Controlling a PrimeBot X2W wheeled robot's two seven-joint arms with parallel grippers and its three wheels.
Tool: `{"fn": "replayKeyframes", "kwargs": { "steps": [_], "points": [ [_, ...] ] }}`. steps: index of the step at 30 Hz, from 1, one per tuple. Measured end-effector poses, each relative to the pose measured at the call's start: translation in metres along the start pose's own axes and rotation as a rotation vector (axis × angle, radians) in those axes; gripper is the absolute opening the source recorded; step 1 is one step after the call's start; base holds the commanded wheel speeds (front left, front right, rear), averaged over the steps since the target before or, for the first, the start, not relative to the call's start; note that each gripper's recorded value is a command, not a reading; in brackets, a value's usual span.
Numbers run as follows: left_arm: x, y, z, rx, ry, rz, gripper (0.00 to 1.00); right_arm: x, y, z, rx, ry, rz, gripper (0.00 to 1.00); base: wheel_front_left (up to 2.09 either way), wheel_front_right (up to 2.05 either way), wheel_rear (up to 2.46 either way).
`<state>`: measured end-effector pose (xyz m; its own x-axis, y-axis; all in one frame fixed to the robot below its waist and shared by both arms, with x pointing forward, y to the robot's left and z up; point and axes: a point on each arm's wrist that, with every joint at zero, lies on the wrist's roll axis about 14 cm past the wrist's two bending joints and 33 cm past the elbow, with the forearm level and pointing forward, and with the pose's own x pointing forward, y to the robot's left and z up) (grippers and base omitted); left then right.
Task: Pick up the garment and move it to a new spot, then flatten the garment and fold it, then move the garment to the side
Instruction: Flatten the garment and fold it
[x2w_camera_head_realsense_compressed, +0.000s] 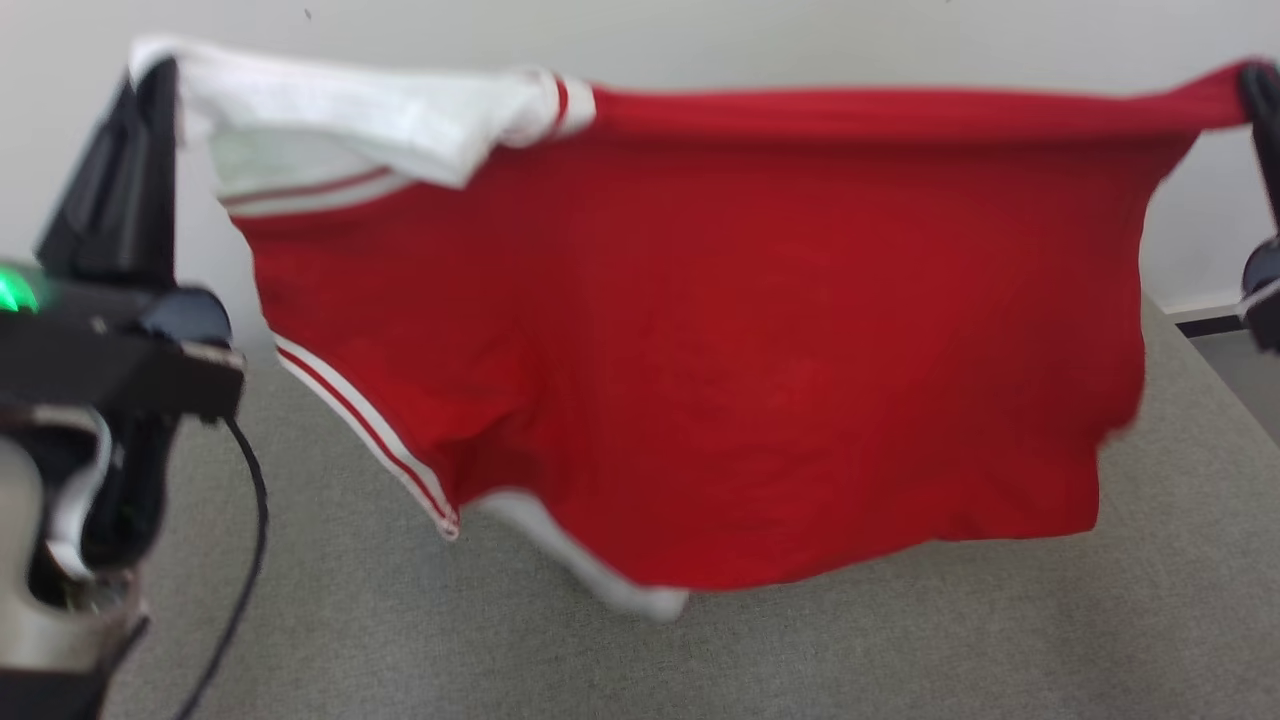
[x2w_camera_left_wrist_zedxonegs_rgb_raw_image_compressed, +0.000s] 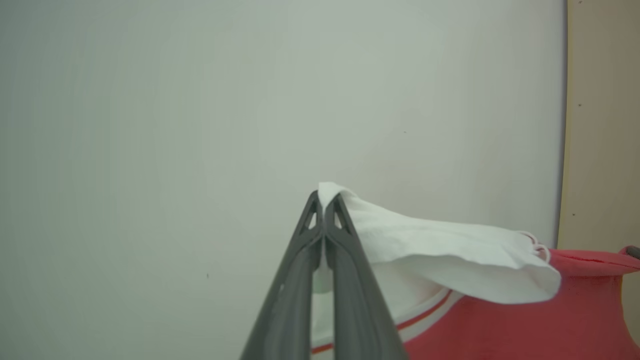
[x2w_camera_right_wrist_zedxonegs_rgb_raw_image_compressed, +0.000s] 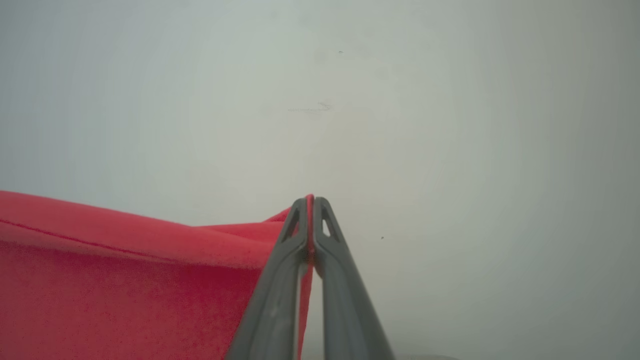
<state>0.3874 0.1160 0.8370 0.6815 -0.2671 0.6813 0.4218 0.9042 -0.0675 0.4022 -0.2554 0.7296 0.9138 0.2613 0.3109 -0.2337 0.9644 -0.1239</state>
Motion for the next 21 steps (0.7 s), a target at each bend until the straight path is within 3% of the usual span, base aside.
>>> {"fn": "replayKeyframes", "kwargs": {
  "steps": [5,10,17,21],
  "points": [
    [0.026,-0.005,0.021,0.042,-0.014,-0.042,0.00,0.008,-0.004,0.040,-0.056,-0.031,0.016,0.00,0.00,0.00,0.00],
    [0.046,0.005,0.010,0.071,0.039,-0.044,0.00,0.025,-0.002,0.037,-0.049,0.004,0.031,0.00,0.00,0.00,0.00],
    [0.087,0.036,-0.025,0.324,0.083,-0.059,0.00,0.074,0.005,0.004,-0.053,0.079,0.039,0.00,0.00,0.00,0.00],
    [0.125,0.038,-0.034,0.429,0.015,-0.076,0.00,0.114,-0.008,0.009,-0.113,0.037,0.004,0.00,0.00,0.00,0.00]
  ]
}}
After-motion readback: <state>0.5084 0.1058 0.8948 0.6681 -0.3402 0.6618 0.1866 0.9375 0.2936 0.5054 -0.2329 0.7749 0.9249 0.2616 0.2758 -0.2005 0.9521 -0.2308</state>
